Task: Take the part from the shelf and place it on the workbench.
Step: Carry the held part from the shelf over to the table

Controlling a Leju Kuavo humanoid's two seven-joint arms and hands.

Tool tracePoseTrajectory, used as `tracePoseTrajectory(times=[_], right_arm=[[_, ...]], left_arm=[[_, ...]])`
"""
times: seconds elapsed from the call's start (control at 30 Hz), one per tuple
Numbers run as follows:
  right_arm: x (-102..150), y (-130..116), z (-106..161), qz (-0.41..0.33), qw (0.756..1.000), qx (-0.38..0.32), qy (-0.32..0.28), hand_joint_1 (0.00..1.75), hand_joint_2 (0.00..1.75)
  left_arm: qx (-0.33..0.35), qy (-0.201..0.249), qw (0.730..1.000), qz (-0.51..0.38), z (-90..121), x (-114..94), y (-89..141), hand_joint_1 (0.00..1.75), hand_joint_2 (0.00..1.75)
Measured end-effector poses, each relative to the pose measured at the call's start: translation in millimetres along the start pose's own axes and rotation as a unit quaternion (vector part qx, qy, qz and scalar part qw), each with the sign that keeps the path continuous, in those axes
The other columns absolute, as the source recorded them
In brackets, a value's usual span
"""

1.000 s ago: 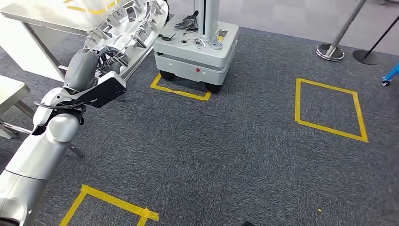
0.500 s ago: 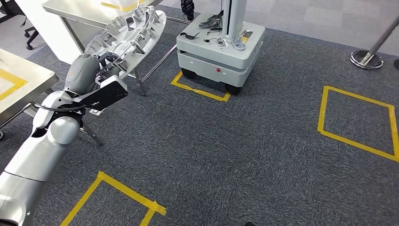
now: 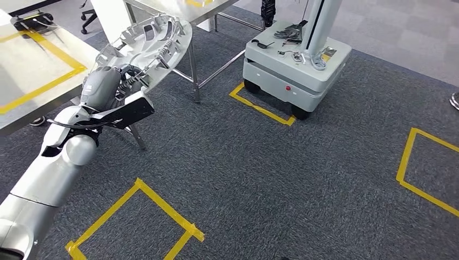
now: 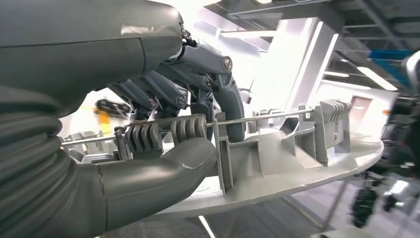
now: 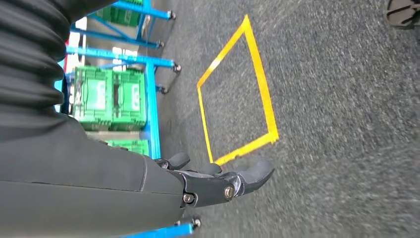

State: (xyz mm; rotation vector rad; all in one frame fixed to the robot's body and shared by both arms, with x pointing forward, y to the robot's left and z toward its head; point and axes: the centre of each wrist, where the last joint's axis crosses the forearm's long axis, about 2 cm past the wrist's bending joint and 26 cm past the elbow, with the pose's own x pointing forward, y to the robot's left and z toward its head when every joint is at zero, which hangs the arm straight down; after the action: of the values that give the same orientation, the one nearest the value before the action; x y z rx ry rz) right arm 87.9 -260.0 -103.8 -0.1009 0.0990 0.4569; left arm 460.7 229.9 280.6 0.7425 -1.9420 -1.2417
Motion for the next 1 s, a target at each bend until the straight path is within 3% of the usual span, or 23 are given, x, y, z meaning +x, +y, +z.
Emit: tracePoseTrajectory(times=[0.47, 1.0], right_arm=[[0.2, -0.3, 0.0, 0.003, 1.0, 0.003, -0.001, 0.0, 1.75], [1.9, 0.2, 0.6, 0.008, 1.0, 0.004, -0.001, 0.0, 1.75]], left_arm=[[-0.023, 0.016, 0.999, -0.04, 7.1, -12.8, -3.7, 1.75, 1.75], [-0.033, 0.028, 0.997, -0.062, 4.4, -17.5, 7.2, 1.75, 1.75]])
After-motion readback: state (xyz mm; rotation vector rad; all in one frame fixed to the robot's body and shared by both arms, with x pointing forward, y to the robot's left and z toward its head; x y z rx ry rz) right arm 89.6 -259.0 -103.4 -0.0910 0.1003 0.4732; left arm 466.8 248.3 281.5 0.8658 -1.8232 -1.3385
